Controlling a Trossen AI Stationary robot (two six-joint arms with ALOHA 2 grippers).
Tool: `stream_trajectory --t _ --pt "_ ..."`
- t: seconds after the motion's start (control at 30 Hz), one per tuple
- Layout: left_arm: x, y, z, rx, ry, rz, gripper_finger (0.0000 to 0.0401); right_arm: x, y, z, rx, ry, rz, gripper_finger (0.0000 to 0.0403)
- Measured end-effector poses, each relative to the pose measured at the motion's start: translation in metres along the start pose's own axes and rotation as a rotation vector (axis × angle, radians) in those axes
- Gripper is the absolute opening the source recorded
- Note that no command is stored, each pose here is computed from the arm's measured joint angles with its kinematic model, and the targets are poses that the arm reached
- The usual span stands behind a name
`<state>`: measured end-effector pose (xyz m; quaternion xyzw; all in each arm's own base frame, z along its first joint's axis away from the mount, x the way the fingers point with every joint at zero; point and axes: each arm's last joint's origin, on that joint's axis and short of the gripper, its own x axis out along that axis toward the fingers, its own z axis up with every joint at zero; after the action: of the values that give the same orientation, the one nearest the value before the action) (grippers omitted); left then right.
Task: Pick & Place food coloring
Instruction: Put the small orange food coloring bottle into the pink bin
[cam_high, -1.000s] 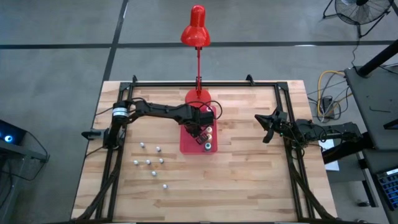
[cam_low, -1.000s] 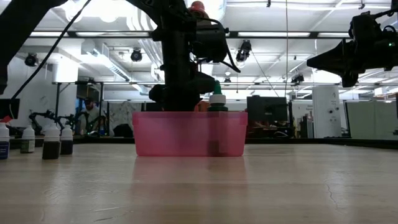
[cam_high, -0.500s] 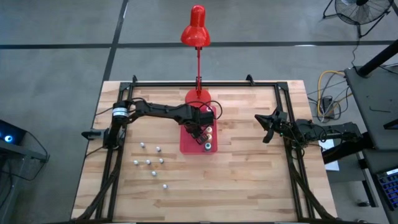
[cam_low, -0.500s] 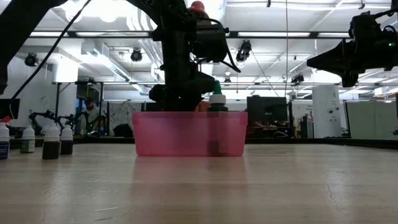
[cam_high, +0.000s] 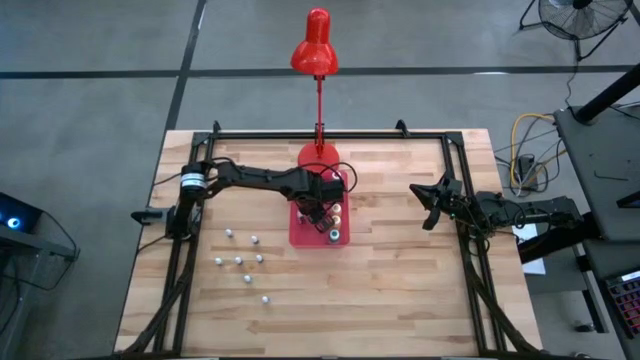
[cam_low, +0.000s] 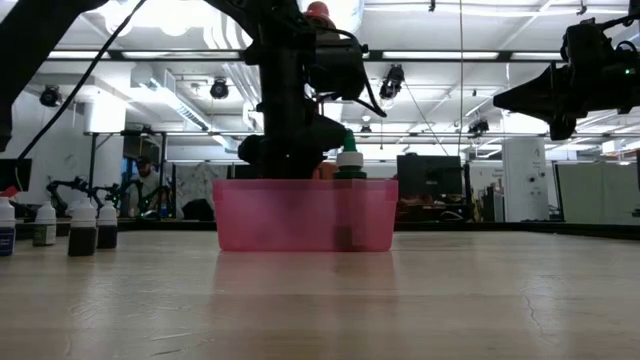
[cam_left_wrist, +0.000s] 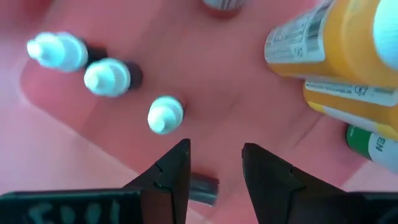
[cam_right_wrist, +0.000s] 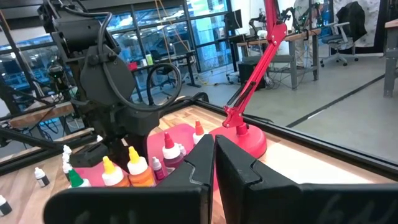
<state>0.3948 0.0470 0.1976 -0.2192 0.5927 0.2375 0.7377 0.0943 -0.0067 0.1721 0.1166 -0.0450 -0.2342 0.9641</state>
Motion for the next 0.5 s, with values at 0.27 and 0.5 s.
stream_trajectory --t 0.27,0.5 --pt "-0.013 0.004 -0.005 -0.174 0.037 0.032 0.0117 0.000 0.000 0.000 0.000 0.000 0.000 0.0009" --pt "-0.018 0.005 -0.010 -0.399 0.061 0.065 0.0117 0.000 0.000 0.000 0.000 0.000 0.001 0.0009"
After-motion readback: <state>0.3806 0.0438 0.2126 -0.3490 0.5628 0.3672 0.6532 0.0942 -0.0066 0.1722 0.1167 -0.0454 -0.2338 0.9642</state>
